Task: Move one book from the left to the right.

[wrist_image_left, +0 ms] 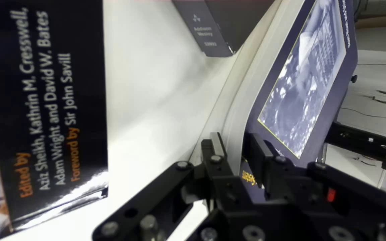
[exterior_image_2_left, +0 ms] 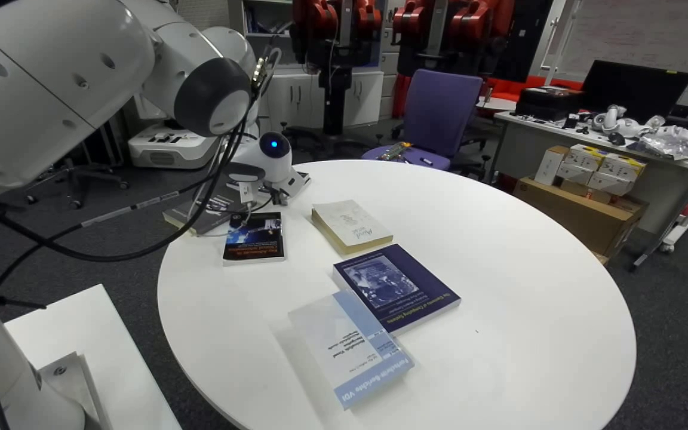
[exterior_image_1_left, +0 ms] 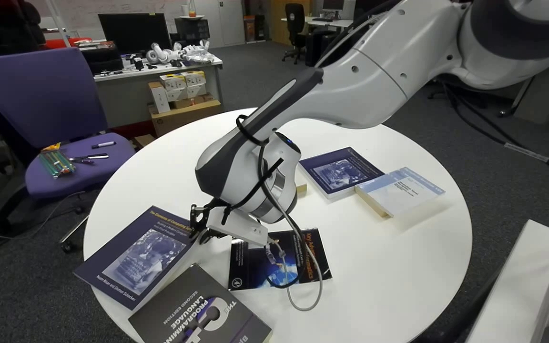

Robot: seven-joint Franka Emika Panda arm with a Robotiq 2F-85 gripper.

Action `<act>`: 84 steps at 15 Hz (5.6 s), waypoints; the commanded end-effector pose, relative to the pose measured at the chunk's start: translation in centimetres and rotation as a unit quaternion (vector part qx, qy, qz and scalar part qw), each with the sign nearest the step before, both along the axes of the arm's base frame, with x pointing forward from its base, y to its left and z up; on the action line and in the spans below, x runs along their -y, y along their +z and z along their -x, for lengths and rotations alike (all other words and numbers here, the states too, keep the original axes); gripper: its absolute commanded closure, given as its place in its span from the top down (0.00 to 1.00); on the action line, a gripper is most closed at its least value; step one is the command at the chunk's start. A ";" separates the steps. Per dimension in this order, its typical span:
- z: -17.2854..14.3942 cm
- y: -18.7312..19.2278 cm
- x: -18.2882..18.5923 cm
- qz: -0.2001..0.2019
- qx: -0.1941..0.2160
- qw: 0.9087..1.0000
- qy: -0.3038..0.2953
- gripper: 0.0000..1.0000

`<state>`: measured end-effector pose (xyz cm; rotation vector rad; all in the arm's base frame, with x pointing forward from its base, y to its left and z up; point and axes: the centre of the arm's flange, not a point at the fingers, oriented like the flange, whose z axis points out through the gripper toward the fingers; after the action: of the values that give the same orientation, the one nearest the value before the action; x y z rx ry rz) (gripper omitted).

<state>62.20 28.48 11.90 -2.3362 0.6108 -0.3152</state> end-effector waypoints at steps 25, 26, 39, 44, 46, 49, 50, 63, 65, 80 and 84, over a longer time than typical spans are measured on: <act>6.4 13.6 2.8 0.022 0.147 0.989 0.010 0.05; 7.0 14.0 3.2 0.022 0.146 0.989 0.012 0.05; 11.0 18.0 14.3 0.046 0.132 0.988 -0.065 0.05; 12.3 19.4 17.5 0.059 0.139 0.984 -0.096 0.05; 12.9 20.3 18.3 0.068 0.145 0.982 -0.102 0.05; 13.5 21.8 19.2 0.080 0.156 0.978 -0.110 0.05; 13.8 22.0 19.6 0.087 0.160 0.976 -0.118 0.05; 15.3 21.8 32.4 0.110 0.156 0.937 -0.292 0.05; 15.6 21.5 34.4 0.114 0.153 0.930 -0.315 0.05; 13.6 20.1 37.7 -0.005 0.195 0.914 -0.355 0.05; 14.0 20.0 39.2 -0.056 0.178 0.908 -0.374 0.05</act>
<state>49.54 -12.71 39.01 -1.9200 1.2902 -0.9795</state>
